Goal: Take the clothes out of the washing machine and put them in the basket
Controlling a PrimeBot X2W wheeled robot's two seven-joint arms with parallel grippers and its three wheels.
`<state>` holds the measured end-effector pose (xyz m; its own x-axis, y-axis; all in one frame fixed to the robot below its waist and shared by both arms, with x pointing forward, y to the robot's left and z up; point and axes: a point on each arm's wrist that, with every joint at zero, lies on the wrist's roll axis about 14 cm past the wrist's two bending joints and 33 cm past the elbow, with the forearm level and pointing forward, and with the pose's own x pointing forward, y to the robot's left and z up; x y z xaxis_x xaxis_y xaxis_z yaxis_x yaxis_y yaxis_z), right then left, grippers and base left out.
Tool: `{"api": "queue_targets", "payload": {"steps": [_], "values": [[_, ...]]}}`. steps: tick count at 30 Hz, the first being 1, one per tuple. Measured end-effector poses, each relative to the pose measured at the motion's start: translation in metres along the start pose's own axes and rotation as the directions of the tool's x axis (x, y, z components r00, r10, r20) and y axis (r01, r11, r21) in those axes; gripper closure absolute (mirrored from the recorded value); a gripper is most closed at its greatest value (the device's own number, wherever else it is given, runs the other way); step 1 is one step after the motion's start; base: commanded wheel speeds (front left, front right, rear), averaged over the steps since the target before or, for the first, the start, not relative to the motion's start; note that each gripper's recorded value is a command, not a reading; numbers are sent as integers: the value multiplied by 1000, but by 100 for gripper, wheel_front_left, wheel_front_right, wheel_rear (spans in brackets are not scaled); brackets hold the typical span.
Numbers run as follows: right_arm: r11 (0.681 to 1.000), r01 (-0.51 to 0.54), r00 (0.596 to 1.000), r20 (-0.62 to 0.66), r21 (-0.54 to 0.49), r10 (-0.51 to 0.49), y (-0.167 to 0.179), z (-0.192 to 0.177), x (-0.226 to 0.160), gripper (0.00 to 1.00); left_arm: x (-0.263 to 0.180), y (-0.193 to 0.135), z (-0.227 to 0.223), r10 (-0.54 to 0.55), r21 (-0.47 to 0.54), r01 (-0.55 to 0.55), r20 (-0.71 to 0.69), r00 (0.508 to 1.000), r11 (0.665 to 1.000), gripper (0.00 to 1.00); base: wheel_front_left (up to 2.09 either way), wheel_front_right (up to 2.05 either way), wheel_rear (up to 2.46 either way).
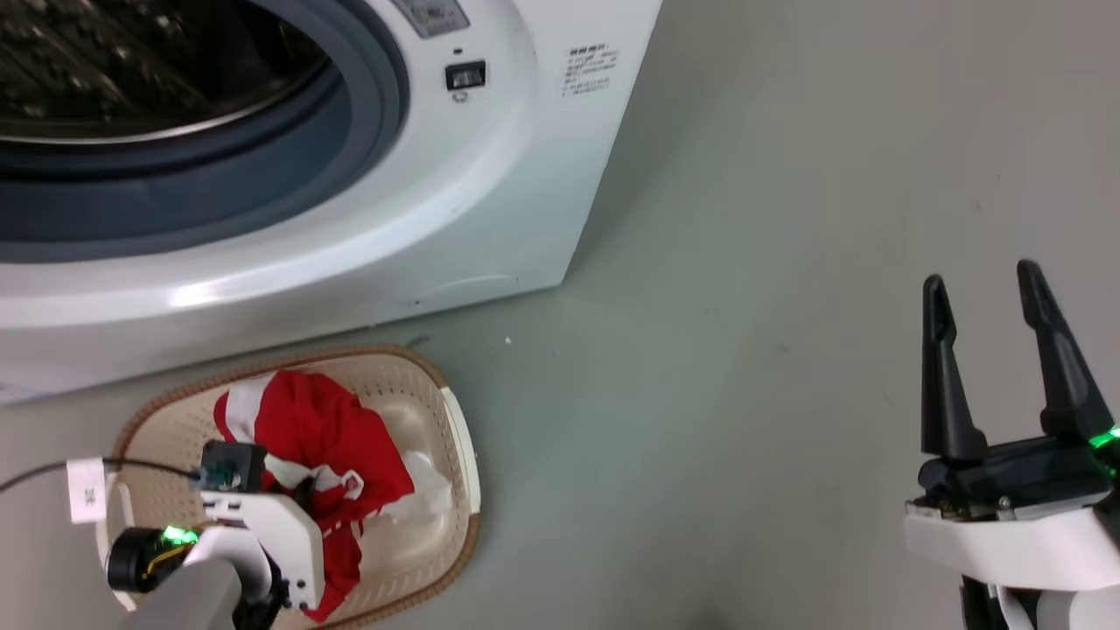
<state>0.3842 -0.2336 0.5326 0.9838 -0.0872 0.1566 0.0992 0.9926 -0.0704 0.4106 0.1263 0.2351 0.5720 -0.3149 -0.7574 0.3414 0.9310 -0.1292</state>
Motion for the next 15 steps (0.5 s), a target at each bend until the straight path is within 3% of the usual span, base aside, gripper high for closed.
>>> {"api": "queue_targets", "payload": {"steps": [8, 15], "values": [[1000, -10, 999, -44, -7, 9, 3, -28, 25, 0, 34, 12, -38, 3, 2, -3, -186, 983, 1000, 100, 0, 0, 0], [1000, -8, 996, -90, -10, 7, 2, -53, 37, 0, 60, 14, -60, -14, 6, 16, -270, 963, 1000, 100, 0, 0, 0]]}}
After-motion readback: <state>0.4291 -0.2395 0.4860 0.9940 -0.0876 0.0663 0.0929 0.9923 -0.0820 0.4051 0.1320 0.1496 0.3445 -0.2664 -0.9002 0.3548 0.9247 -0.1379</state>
